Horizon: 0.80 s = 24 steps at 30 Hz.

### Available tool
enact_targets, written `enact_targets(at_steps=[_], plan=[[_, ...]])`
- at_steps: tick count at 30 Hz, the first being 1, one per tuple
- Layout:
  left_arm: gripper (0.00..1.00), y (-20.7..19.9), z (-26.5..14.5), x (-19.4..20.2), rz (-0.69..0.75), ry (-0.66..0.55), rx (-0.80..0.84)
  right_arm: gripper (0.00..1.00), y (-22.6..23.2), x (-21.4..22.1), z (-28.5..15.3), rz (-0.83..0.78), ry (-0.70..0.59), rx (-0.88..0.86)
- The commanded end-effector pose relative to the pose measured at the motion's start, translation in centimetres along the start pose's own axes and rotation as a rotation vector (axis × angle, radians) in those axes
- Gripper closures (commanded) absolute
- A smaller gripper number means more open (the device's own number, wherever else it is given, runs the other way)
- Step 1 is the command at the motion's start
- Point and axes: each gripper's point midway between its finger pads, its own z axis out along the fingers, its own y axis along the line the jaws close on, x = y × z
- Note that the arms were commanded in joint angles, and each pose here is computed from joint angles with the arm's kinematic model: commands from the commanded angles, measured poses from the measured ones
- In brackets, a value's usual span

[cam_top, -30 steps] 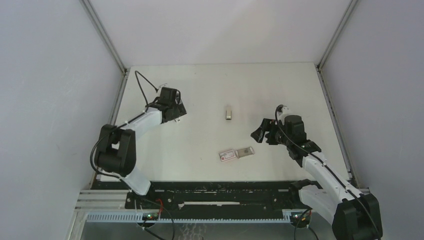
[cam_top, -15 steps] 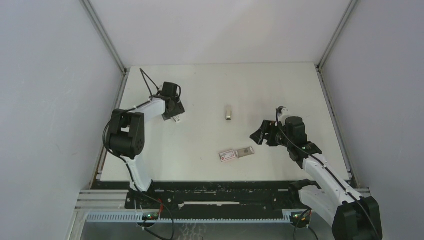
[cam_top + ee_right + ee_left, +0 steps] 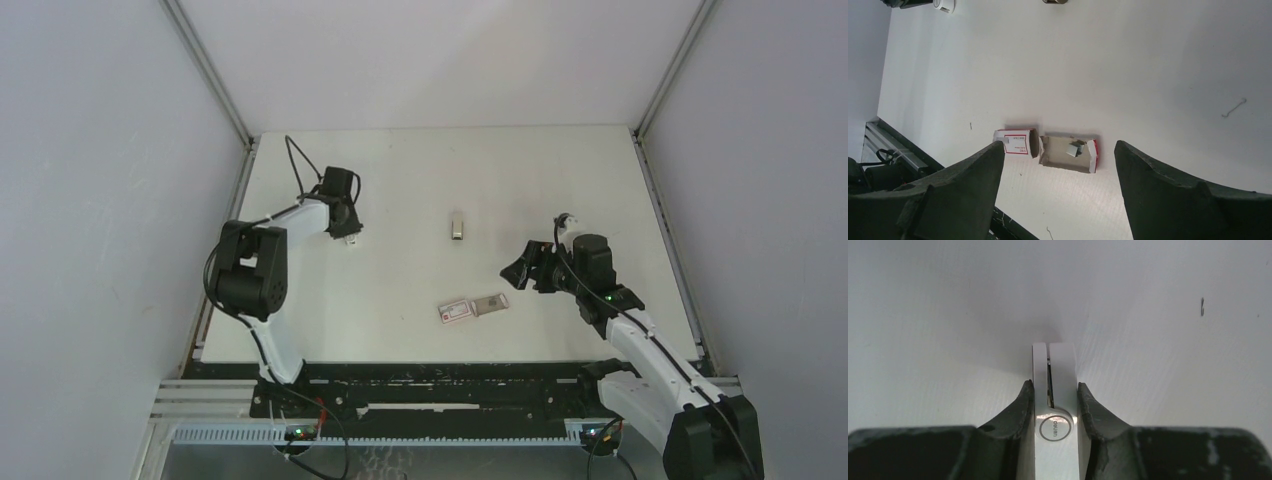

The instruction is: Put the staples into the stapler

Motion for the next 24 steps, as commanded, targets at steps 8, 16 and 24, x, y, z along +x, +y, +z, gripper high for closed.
enact_targets(at_steps=[8,16,24], plan=[[1.0,-10.8,-14.0,3.0,0.577,-0.426,0.422,0.19,3.6,-1.1,-0.3,-0.072,-0.043,-0.215],[1.0,-16.6,-22.0,11.3,0.844,-0.545,0.711,0.19,6.5,-1.1,-1.1,-0.036,0.003,-0.359],[1.0,-18.2,-26.0,14.8,0.954,-0.601,0.816,0.27,8.9,-1.2,-1.9,0.043,0.053,-0.452]])
